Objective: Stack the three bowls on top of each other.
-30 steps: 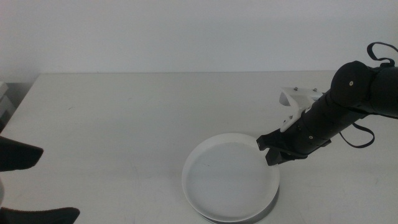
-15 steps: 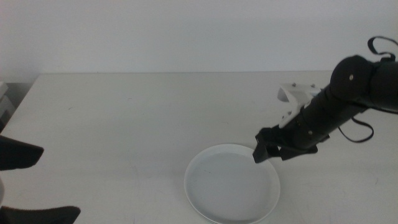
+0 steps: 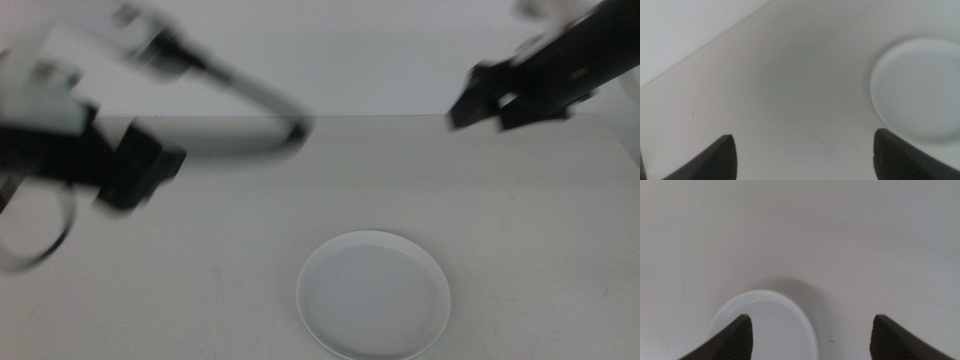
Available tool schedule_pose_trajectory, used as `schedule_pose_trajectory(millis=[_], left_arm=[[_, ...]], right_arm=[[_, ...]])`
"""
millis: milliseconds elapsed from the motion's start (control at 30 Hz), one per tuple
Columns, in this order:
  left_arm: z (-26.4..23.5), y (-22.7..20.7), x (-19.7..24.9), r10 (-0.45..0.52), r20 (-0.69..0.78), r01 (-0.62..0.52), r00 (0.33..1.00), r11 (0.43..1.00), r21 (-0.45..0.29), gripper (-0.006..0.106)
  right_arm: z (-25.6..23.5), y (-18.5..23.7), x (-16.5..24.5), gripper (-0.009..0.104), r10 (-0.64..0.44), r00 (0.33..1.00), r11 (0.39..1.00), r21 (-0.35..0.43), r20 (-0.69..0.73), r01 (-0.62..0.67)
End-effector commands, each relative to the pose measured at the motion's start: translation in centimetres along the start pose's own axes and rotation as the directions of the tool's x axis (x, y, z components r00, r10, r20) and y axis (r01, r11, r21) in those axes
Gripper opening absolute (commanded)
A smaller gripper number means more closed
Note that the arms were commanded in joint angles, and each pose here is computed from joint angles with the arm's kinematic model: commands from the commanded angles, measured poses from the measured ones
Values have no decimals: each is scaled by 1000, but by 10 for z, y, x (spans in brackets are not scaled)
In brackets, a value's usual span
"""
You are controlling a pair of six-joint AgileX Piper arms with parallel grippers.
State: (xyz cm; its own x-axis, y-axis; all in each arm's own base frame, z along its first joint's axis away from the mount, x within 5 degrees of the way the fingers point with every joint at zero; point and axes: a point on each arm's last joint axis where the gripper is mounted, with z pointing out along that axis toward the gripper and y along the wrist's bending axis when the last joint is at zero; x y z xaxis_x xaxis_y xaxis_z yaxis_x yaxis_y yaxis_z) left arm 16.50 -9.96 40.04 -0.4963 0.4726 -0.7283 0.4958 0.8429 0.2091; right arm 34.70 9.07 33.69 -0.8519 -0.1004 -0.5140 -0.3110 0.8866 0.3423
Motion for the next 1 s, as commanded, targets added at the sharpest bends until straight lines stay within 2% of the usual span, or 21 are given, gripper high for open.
schedule_pose_trajectory(millis=[0,100,200,300,400,500,667,867,967], left_arm=[[-3,11,-33,-43,115,47,992,998,-36,105],[8,35,-54,-103,113,113,988,991,-78,105],[15,63,-62,-161,106,169,981,983,-77,105],[17,85,-55,-259,109,264,960,964,-35,105],[12,106,-39,-350,117,357,929,933,-45,105],[2,113,-15,-409,137,420,902,905,-70,105],[-10,93,22,-379,266,416,886,904,-99,105],[-18,61,71,-361,439,449,823,886,-112,105],[-22,50,91,-317,518,448,795,882,-147,105]], right_arm=[[-48,-4,-7,59,-13,993,1000,20,115,10],[-72,-26,1,59,10,993,998,67,116,-17],[-95,-42,10,59,53,984,991,112,171,-73],[-115,-50,22,58,76,969,982,152,234,-113],[-129,-50,39,58,84,949,972,185,305,-145],[-140,-41,61,58,40,915,963,229,401,-142],[-147,-23,106,56,-88,856,950,302,509,-83],[-153,-3,163,54,-239,797,923,384,554,10],[-152,-1,187,54,-304,738,897,442,603,9]])
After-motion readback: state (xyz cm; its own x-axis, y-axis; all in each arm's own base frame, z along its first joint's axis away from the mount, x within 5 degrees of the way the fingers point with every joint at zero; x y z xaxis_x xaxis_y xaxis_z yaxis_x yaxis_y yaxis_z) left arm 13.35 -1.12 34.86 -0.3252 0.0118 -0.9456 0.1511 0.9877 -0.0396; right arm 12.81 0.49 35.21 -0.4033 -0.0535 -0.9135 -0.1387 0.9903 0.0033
